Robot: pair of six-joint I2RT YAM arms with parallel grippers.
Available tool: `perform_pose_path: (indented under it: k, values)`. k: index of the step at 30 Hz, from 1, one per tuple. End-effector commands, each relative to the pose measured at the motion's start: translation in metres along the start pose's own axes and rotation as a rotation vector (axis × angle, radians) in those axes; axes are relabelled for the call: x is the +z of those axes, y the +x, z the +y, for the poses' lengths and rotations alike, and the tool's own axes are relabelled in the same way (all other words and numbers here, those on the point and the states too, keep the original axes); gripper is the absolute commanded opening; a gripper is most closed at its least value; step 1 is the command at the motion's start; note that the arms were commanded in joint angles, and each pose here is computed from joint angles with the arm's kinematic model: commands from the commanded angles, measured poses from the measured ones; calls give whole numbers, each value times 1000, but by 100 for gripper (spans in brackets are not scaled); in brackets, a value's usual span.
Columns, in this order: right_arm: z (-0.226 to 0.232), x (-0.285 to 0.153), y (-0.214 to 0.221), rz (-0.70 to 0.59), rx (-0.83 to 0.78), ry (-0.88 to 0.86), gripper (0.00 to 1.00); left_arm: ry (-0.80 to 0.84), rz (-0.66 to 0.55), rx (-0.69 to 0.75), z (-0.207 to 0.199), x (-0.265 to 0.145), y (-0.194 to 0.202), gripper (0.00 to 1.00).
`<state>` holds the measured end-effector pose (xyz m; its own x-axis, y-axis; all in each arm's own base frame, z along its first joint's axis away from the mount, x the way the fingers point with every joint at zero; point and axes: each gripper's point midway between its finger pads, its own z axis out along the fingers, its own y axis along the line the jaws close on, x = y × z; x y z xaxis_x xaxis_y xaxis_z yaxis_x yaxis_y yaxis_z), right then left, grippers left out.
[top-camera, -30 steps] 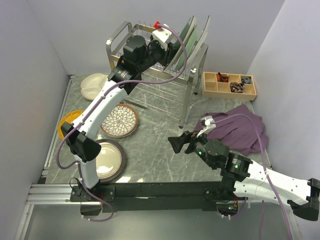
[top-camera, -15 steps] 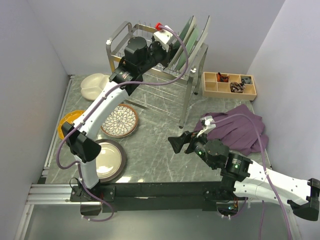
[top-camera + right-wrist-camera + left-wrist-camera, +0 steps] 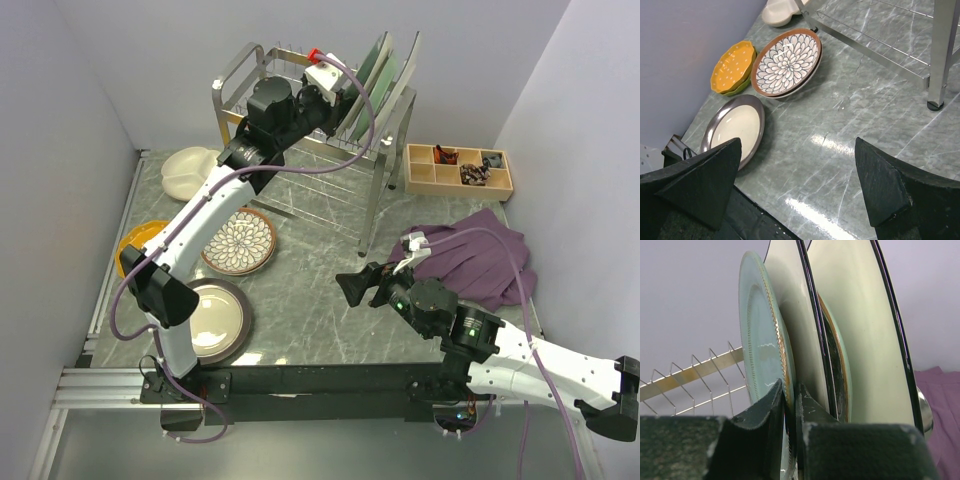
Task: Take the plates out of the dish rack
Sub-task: Unload the plate from the dish rack.
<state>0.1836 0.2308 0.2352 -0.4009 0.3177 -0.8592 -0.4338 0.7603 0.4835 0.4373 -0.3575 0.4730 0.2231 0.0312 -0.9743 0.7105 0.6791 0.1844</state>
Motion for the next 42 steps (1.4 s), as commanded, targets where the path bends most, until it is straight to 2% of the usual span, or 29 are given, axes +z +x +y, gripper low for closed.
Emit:
perform_pose_path:
  k: [1, 10, 20, 36, 42]
  values:
    - [2, 1, -15, -52, 10, 4, 100, -60, -211, 61, 18, -24, -84, 1]
    - [3, 2, -15, -51, 8, 6, 100, -66, -326, 71, 12, -39, -132, 1]
    - [2, 1, -17, -58, 10, 9, 100, -78, -405, 57, 8, -56, -163, 1]
    - [3, 3, -14, -45, 3, 8, 100, -55, -445, 79, 1, -78, -182, 1]
    - [4, 3, -13, -41, 3, 7, 100, -63, -421, 100, 1, -76, -174, 1]
